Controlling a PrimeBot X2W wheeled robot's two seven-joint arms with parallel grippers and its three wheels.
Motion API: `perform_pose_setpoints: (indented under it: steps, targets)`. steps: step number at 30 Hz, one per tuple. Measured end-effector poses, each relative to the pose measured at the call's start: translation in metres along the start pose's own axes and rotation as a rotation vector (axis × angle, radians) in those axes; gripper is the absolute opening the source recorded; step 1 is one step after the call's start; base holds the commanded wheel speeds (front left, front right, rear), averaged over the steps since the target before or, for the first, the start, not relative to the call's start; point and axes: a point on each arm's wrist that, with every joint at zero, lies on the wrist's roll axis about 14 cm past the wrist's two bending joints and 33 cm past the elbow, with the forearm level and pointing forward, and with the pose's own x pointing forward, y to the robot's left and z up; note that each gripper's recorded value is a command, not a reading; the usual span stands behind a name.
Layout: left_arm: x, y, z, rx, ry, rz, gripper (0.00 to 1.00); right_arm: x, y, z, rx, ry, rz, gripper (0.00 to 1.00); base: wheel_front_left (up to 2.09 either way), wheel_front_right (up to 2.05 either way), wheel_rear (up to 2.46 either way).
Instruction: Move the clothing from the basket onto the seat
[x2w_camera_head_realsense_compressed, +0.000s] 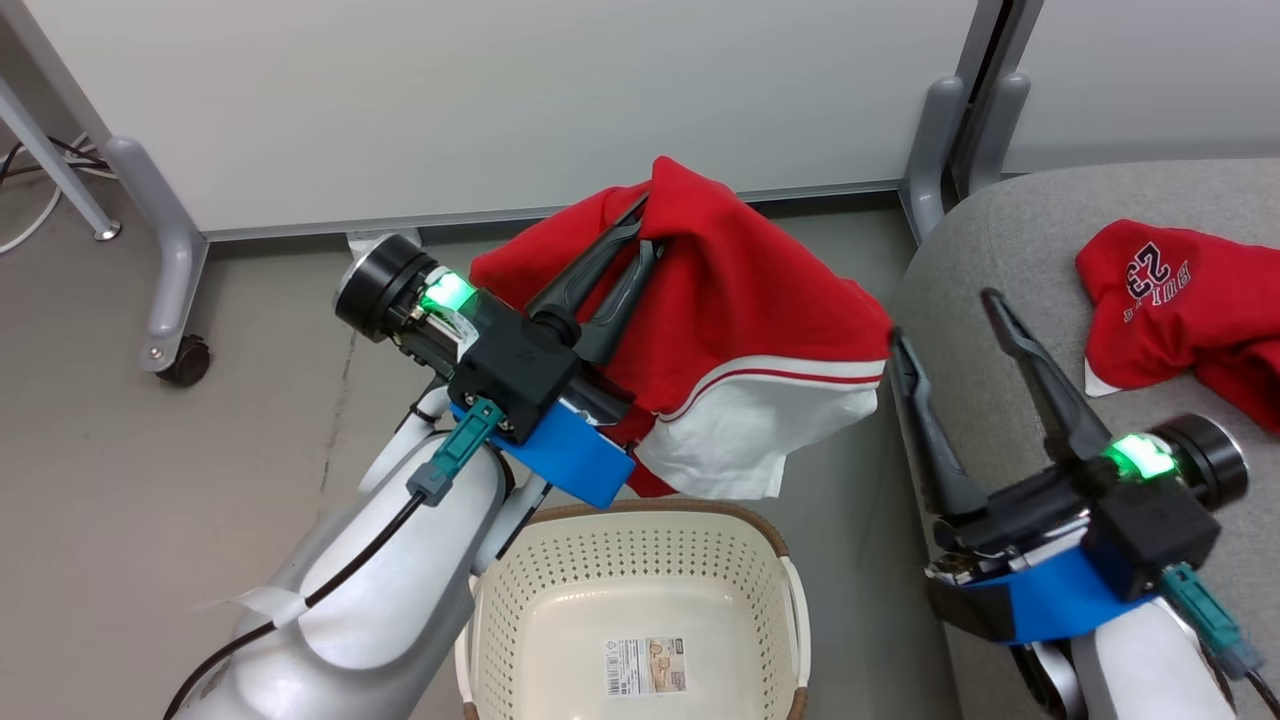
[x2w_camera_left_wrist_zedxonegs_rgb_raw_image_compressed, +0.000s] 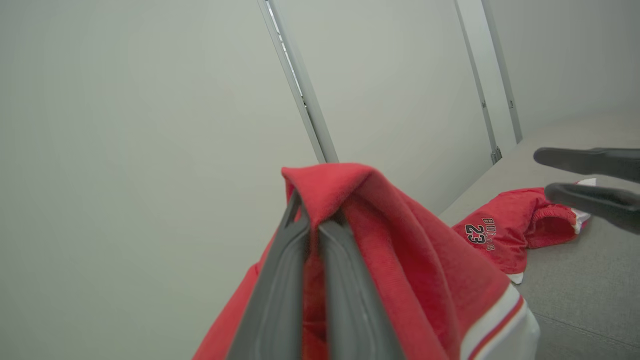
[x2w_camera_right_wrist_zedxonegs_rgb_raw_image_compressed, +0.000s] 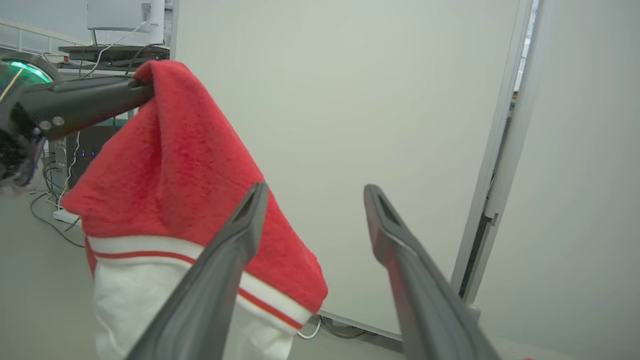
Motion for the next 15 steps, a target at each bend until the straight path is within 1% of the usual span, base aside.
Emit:
perform_pose_setpoints:
  steps: [5,9,15]
  targets:
    - [0.001,-0.006,-0.002,-0.01,0.002,-0.011,0.0,0.015,0.023,0.001,-0.04,-0.014,0.134,1.0,0.0,0.0,0.0]
    - [0.001,-0.011,-0.003,-0.016,0.003,-0.024,0.0,0.027,0.035,-0.002,-0.062,-0.017,0.213,1.0,0.0,0.0,0.0]
    - [0.0,-0.02,-0.002,-0.013,0.001,-0.051,0.0,0.038,0.047,-0.019,-0.101,0.026,0.317,1.0,0.0,0.0,0.0]
